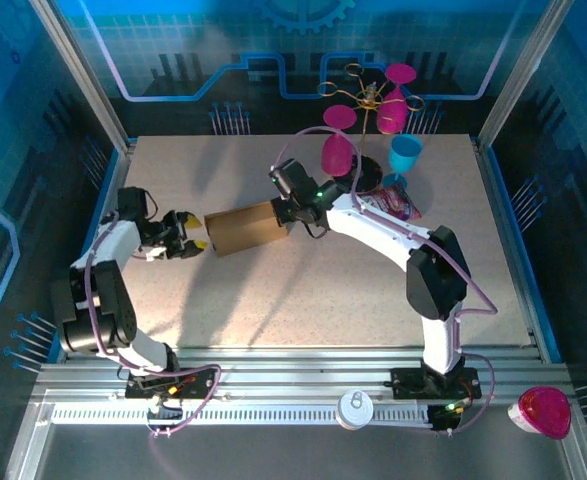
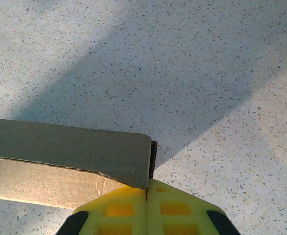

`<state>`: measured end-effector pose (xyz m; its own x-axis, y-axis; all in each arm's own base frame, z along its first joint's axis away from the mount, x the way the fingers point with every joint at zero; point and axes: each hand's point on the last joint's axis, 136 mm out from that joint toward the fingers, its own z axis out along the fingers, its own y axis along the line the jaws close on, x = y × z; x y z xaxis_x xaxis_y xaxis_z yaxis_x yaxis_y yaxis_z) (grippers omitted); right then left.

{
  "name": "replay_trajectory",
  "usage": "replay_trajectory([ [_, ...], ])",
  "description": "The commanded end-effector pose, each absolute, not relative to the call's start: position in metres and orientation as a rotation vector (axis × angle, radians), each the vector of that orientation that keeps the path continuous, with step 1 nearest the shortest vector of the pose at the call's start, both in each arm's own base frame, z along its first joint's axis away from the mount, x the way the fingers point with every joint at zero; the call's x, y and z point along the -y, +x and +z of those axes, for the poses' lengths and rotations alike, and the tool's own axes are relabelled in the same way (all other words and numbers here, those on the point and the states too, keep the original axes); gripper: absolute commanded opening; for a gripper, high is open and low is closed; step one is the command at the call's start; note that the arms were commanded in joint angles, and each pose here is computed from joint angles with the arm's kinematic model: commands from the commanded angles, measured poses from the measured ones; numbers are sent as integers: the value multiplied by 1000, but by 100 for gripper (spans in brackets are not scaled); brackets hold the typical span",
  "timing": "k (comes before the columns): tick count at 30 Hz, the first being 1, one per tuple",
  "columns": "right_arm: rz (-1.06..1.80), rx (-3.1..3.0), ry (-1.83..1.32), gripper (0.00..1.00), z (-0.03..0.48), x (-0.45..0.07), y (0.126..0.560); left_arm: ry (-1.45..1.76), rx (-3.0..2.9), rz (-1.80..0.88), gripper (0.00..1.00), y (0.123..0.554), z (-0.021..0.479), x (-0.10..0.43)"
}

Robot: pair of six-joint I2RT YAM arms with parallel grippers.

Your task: Fold the paper box

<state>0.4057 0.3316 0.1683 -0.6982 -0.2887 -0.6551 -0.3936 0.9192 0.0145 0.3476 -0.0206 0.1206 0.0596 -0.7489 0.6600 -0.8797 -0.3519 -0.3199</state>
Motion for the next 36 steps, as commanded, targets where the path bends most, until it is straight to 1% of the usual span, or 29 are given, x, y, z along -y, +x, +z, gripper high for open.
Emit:
replay_trajectory([
  [1,156,-2449,-509,0,153,-324,405,2081,2146,1157,37,348,171,0],
  [2,157,-2453,-508,0,152,-323,406,2002,2336,1163,26,353,188,-3],
  [4,159,-2456,-509,0,152,-324,407,1778,2687,1158,12,360,218,-2],
  [5,158,-2458,-508,0,152,-324,407,1635,2856,1136,7,361,229,3],
  [7,162,-2462,-508,0,151,-324,408,1373,3102,1063,6,357,241,13],
  [9,162,-2468,-509,0,150,-325,409,1121,3279,979,5,352,241,25],
  [12,157,-2475,-504,0,150,-324,410,892,3398,850,3,343,233,36],
  [13,154,-2476,-504,0,150,-324,410,832,3428,797,3,339,232,38],
  [16,152,-2481,-507,0,151,-324,410,640,3530,669,12,330,233,46],
  [19,149,-2483,-507,0,150,-324,411,536,3557,548,15,326,222,47],
  [23,147,-2487,-507,0,149,-324,411,517,3526,555,16,326,206,51],
  [26,146,-2488,-507,0,150,-325,411,493,3527,573,19,329,202,56],
  [28,145,-2489,-506,0,149,-325,411,475,3523,586,19,330,200,58],
  [36,147,-2493,-500,0,149,-323,413,425,3527,448,20,328,189,50],
])
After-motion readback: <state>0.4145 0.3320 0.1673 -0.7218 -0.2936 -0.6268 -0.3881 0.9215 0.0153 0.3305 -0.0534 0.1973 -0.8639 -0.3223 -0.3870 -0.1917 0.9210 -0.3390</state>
